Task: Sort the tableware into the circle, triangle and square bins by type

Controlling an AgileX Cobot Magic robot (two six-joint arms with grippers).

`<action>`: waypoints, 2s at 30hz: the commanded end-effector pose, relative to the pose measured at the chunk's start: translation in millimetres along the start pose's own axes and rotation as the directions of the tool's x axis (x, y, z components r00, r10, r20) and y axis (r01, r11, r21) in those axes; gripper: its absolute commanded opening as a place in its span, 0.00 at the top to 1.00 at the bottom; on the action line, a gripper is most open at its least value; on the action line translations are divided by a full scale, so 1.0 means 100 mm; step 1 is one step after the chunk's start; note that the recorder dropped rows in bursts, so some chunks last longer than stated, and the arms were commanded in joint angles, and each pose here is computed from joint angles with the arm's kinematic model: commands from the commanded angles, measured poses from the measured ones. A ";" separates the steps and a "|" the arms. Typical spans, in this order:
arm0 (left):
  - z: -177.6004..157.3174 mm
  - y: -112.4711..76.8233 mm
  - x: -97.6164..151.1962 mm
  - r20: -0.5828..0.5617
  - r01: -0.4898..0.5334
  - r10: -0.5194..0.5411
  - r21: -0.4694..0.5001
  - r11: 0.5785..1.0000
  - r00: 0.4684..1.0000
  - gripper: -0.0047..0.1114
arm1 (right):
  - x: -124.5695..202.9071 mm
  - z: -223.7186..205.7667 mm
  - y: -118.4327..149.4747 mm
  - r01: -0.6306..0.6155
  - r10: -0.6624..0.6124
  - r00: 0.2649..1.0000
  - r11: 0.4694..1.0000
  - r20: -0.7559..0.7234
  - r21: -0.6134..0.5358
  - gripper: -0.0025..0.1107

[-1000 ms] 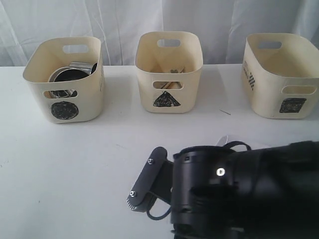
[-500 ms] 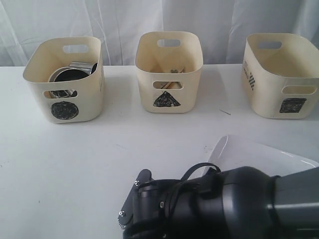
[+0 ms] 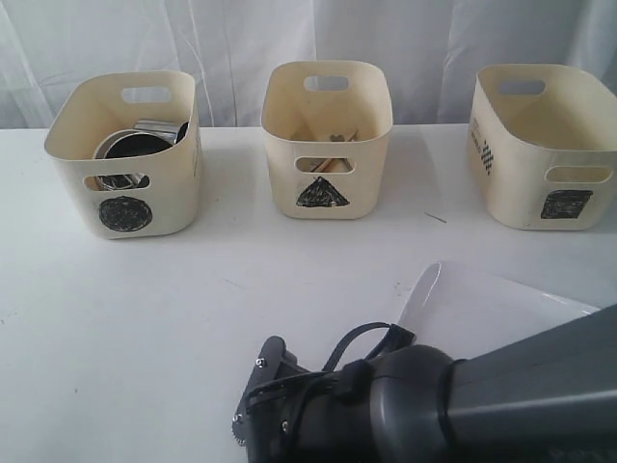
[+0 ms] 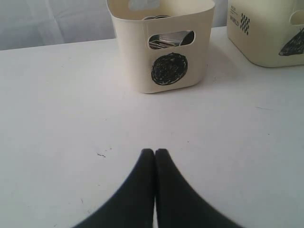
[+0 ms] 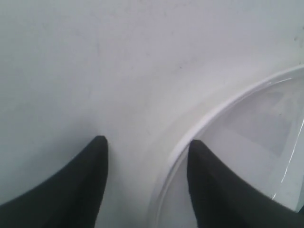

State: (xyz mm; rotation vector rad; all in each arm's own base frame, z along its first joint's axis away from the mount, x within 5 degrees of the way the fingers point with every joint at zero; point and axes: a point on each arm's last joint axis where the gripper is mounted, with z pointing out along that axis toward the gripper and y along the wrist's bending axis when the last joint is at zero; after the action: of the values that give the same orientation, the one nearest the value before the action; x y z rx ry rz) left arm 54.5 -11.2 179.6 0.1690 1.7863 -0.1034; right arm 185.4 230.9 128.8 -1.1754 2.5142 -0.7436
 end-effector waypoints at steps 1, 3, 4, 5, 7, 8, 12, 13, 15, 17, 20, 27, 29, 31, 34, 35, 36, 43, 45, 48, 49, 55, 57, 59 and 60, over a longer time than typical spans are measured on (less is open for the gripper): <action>0.00 0.00 0.01 0.001 0.013 -0.013 -0.002 1.000 1.000 0.96 | -0.03 0.08 -0.05 -0.017 0.017 1.000 1.000 -0.008 0.008 0.54; 0.00 0.00 0.01 0.001 0.013 -0.013 -0.002 1.000 1.000 0.96 | -0.02 0.14 -0.08 -0.025 0.026 0.999 1.000 -0.029 0.013 0.54; 0.00 0.00 0.01 0.001 0.013 -0.013 -0.002 1.000 1.000 0.96 | -0.02 0.17 -0.09 -0.026 0.027 0.999 1.000 -0.038 0.016 0.54; 0.00 0.00 0.01 0.001 0.013 -0.013 -0.002 1.000 1.000 0.96 | -0.02 0.20 -0.11 -0.033 0.033 0.998 0.999 -0.047 0.017 0.54; 0.00 0.00 0.01 0.001 0.013 -0.013 -0.002 1.000 1.000 0.96 | -0.02 0.24 -0.16 -0.047 0.048 0.997 0.999 -0.058 0.016 0.54; 0.00 0.00 0.01 0.001 0.013 -0.013 -0.002 1.000 1.000 0.96 | -0.02 0.25 -0.18 -0.049 0.050 0.997 0.999 -0.058 0.020 0.54; 0.00 0.00 0.01 0.001 0.013 -0.013 -0.002 1.000 1.000 0.96 | -0.01 0.30 -0.26 -0.065 0.067 0.995 0.997 -0.071 0.029 0.54; 0.00 0.00 0.01 0.001 0.013 -0.013 -0.002 1.000 1.000 0.96 | -0.01 0.31 -0.26 -0.067 0.069 0.995 0.997 -0.070 0.028 0.54; 0.00 0.00 0.01 0.001 0.013 -0.013 -0.002 1.000 1.000 0.96 | -0.01 0.31 -0.27 -0.069 0.070 0.995 0.997 -0.070 0.027 0.54; 0.00 0.00 0.01 0.001 0.013 -0.013 -0.002 1.000 1.000 0.96 | -0.02 0.31 -0.26 -0.071 0.072 0.996 0.997 -0.060 0.015 0.55; 0.00 0.00 0.01 0.001 0.013 -0.013 -0.002 1.000 1.000 0.96 | -0.03 0.31 -0.24 -0.080 0.080 0.995 0.997 -0.052 -0.005 0.62; 0.00 0.00 0.01 0.001 0.013 -0.013 -0.002 1.000 1.000 0.96 | -0.03 0.31 -0.20 -0.110 0.108 0.993 0.993 -0.055 -0.044 0.96; 0.00 0.00 0.01 0.001 0.013 -0.013 -0.002 1.000 1.000 0.96 | -0.04 0.31 -0.18 -0.124 0.121 0.992 0.990 -0.046 -0.067 0.98; 0.00 0.00 0.01 0.001 0.013 -0.013 -0.002 1.000 1.000 0.96 | -0.06 0.30 -0.17 -0.127 0.125 0.992 0.988 -0.031 -0.082 0.98; 0.00 0.00 0.01 0.001 0.013 -0.013 -0.002 1.000 1.000 0.96 | -0.07 0.22 -0.21 -0.155 0.156 0.988 0.984 -0.002 -0.090 0.98; 0.00 0.00 0.01 0.001 0.013 -0.013 -0.002 1.000 1.000 0.96 | -0.07 0.19 -0.23 -0.163 0.164 0.986 0.982 0.008 -0.093 0.98; 0.00 0.00 0.01 0.001 0.013 -0.013 -0.002 1.000 1.000 0.96 | -0.07 0.15 -0.26 -0.170 0.173 0.985 0.981 0.019 -0.096 0.98; 0.00 0.00 0.01 0.001 0.013 -0.013 -0.002 1.000 1.000 0.96 | 0.01 -0.25 -0.55 -0.277 0.289 0.950 0.954 0.114 -0.113 0.98; 0.00 0.00 0.01 0.001 0.013 -0.013 -0.002 1.000 1.000 0.96 | 0.06 -0.39 -0.63 -0.297 0.312 0.939 0.948 0.145 -0.116 0.98; 0.00 0.00 0.01 0.001 0.013 -0.013 -0.002 1.000 1.000 0.96 | 0.13 -0.56 -0.75 -0.332 0.351 0.919 0.935 0.180 -0.126 0.98; 0.00 0.00 0.01 0.001 0.013 -0.013 -0.002 1.000 1.000 0.96 | 0.16 -0.61 -0.79 -0.343 0.362 0.912 0.931 0.191 -0.129 0.98; 0.00 0.00 0.01 0.001 0.013 -0.013 -0.002 1.000 1.000 0.96 | 0.35 -0.89 -0.99 -0.411 0.443 0.862 0.895 0.245 -0.173 0.98; 0.00 0.00 0.01 0.001 0.013 -0.013 -0.002 1.000 1.000 0.96 | 0.42 -0.98 -1.06 -0.431 0.466 0.846 0.883 0.260 -0.185 0.98; 0.00 0.00 0.01 0.001 0.013 -0.013 -0.002 1.000 1.000 0.96 | 0.50 -1.06 -1.12 -0.453 0.492 0.830 0.870 0.264 -0.195 0.98; 0.00 0.00 0.01 0.001 0.013 -0.013 -0.002 1.000 1.000 0.96 | 0.53 -1.09 -1.14 -0.462 0.502 0.823 0.864 0.265 -0.202 0.98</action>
State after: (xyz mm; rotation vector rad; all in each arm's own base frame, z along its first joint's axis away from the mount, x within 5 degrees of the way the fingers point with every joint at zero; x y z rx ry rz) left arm 54.5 -11.2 179.6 0.1690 1.7863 -0.1034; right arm 182.6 175.9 267.7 -0.6119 2.4645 -0.2426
